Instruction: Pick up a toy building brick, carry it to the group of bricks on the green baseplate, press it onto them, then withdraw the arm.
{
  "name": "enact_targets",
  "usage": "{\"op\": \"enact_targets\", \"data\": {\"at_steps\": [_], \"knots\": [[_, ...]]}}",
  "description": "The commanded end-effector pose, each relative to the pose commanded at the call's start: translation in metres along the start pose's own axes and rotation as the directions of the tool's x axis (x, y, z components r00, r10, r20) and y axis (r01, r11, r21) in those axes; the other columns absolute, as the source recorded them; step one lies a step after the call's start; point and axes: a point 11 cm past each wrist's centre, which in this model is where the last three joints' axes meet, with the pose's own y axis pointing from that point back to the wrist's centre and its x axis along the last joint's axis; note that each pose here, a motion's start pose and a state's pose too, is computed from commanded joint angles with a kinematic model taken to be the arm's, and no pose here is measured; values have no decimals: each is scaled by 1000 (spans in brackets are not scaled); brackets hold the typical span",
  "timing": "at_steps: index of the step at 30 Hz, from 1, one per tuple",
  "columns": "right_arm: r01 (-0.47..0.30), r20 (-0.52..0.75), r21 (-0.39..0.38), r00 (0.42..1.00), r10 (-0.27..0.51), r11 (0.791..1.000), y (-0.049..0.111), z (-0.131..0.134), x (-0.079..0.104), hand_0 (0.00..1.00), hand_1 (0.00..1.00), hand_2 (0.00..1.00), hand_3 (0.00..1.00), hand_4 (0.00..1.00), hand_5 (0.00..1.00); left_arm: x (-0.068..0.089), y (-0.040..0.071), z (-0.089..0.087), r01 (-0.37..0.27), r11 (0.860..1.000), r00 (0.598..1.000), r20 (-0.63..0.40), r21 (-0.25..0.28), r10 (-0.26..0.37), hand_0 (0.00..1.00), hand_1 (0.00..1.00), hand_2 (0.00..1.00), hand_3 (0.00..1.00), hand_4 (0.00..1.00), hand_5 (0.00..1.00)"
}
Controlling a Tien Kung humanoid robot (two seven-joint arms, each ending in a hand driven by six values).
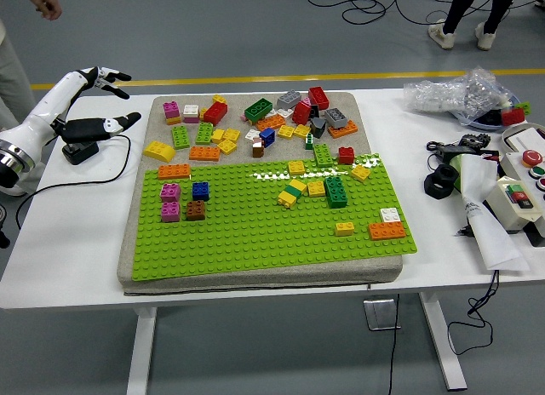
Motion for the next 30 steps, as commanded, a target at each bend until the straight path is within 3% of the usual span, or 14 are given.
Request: {"op": "enact_targets", "data": {"at_steps": [6,8,12,21,30], "knots": [[-2,1,-1,1000,2,1000,0,0,1,761,676,718,737,998,683,-16,-1,5,75,997,986,147,14,-76,938,835,530,574,746,132],[-4,0,1,1000,4,1000,0,-1,2,761,676,718,737,998,683,-28,-2,4,119,992,970,210,30,-122,938,835,530,574,746,132],[-2,-2,3,1000,2,1000,0,-2,1,761,676,718,737,998,683,-39,-3,1,154,987,950,266,51,-162,939,831,525,566,759,110],[-4,-1,0,1000,4,1000,0,0,2,761,676,718,737,998,683,-60,-3,-5,218,972,918,320,88,-235,941,832,529,566,778,100],[-1,7,5,1000,0,1000,0,-3,0,761,676,718,737,998,683,-78,-6,-10,260,960,904,323,102,-279,958,838,550,632,814,109]]}}
